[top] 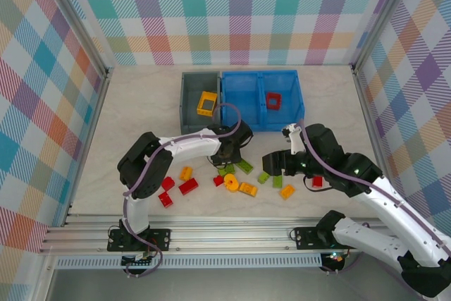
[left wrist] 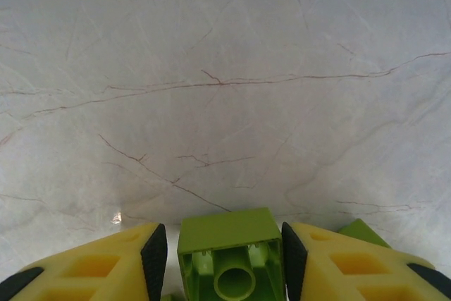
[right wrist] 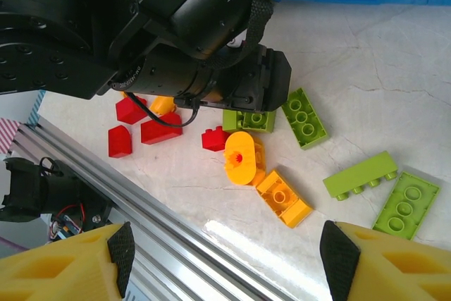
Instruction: Sort the legos into containers by color
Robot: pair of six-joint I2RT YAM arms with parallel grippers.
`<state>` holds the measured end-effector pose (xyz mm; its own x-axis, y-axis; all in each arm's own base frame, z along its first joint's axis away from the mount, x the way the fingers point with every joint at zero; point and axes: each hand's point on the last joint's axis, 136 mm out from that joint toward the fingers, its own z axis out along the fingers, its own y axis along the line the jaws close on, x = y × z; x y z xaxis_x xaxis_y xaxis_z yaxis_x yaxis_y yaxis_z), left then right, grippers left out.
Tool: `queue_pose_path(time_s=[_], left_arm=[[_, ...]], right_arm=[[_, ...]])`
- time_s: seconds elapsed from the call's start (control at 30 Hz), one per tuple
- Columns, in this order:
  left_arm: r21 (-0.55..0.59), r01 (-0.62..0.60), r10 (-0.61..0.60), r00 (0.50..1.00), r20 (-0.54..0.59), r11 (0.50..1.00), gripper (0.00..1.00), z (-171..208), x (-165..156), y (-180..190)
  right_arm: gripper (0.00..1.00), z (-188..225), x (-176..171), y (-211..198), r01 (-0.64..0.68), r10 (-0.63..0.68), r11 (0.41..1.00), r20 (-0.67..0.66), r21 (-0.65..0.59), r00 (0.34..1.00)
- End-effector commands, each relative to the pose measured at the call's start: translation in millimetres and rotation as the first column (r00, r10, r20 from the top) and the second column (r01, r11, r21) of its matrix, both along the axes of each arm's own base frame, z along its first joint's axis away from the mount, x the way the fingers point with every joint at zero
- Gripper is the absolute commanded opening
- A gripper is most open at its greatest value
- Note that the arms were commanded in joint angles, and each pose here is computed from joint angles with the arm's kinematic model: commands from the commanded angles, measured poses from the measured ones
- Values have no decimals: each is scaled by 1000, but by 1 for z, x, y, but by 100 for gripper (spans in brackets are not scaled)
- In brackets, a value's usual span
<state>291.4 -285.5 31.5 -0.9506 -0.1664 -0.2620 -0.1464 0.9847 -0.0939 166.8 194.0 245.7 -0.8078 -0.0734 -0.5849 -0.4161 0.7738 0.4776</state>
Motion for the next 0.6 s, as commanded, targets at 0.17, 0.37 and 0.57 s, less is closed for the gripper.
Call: queue_pose_path(time_s=[0.17, 0.37, 0.57], left_arm=[[15, -12, 12, 1000, -11, 1000, 35, -5, -4, 4], [16, -6, 5, 997, 82, 1000, 30, 23, 11, 3], [21, 30, -34, 973, 227, 999, 30, 92, 39, -4]], right_arm=[[71, 4, -2, 5, -17, 17, 999, -1, 28, 1000], [71, 7, -2, 5, -11, 11, 999, 2, 39, 1000], [70, 25, 6, 4, 9, -12, 999, 64, 46, 998]])
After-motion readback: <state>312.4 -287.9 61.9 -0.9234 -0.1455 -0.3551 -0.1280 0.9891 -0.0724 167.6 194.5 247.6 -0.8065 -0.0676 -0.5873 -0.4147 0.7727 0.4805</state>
